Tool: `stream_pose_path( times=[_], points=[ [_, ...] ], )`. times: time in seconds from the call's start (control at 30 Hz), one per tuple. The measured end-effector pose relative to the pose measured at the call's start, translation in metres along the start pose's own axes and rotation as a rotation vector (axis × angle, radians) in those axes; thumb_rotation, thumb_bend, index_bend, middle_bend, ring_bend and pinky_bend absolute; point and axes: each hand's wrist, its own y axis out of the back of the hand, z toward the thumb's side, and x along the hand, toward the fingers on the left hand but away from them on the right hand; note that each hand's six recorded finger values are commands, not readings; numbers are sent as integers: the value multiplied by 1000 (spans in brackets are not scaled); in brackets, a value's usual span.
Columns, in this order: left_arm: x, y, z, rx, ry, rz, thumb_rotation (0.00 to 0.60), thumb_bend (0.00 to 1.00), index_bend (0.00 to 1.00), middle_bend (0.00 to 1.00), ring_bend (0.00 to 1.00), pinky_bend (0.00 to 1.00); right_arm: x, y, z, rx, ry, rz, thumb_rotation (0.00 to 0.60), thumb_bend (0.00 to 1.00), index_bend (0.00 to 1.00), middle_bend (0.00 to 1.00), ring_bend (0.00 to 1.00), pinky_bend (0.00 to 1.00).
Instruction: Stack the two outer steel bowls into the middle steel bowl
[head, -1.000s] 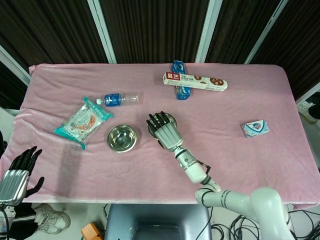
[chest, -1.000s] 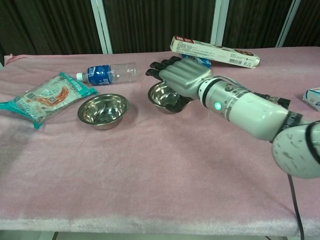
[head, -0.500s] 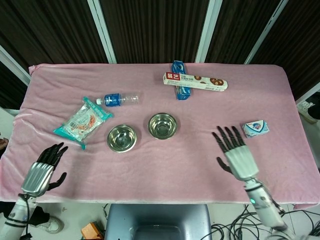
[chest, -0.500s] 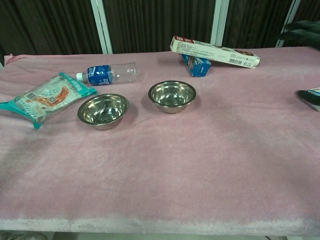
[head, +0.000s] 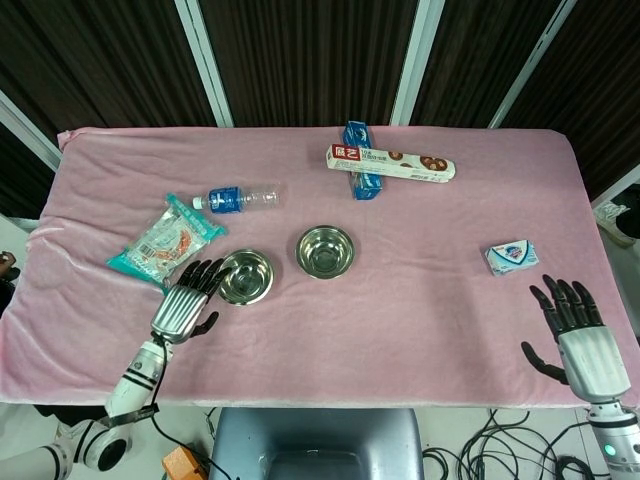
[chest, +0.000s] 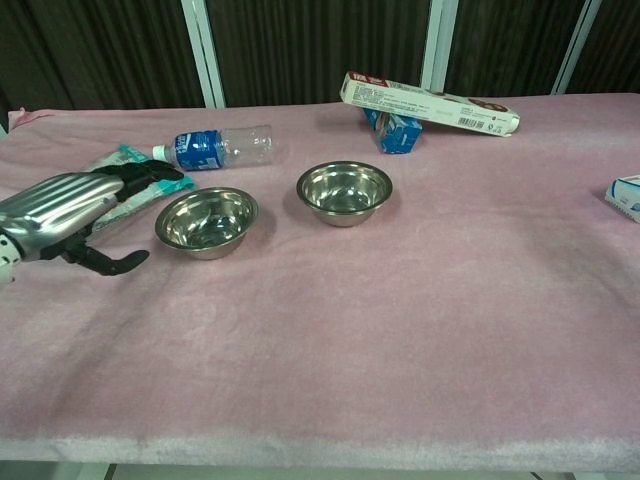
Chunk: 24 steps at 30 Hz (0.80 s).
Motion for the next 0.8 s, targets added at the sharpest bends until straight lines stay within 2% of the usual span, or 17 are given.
stream_pose_path(
  times=[0.2,0.33,0.4,0.47,0.6,0.8],
  points=[
    [13,-16,8,-47,-2,-64,600,385,272,0,0,53,7,15,-12,5,-44,-21,600,384,82,0,0,0],
    [20,-22,13,-43,-18,-66,600,388,366,1,0,49,11,23,-13,-53,-45,-29,600,385,83,0,0,0],
    [24,-26,15,-42,-25,-58,600,403,454,22,0,48,15,30,-15,-86,-42,-37,600,385,83,0,0,0],
    [28,-29,16,-40,-30,-42,600,430,544,67,0,49,20,35,-16,-96,-37,-45,600,385,84,0,0,0],
    [36,-29,18,-33,-33,21,600,545,734,201,30,51,24,38,-14,-112,-19,-42,600,385,83,0,0,0],
    [48,-26,16,-41,-20,118,600,557,761,247,52,53,26,40,-15,-126,-15,-37,600,385,81,0,0,0]
  ],
)
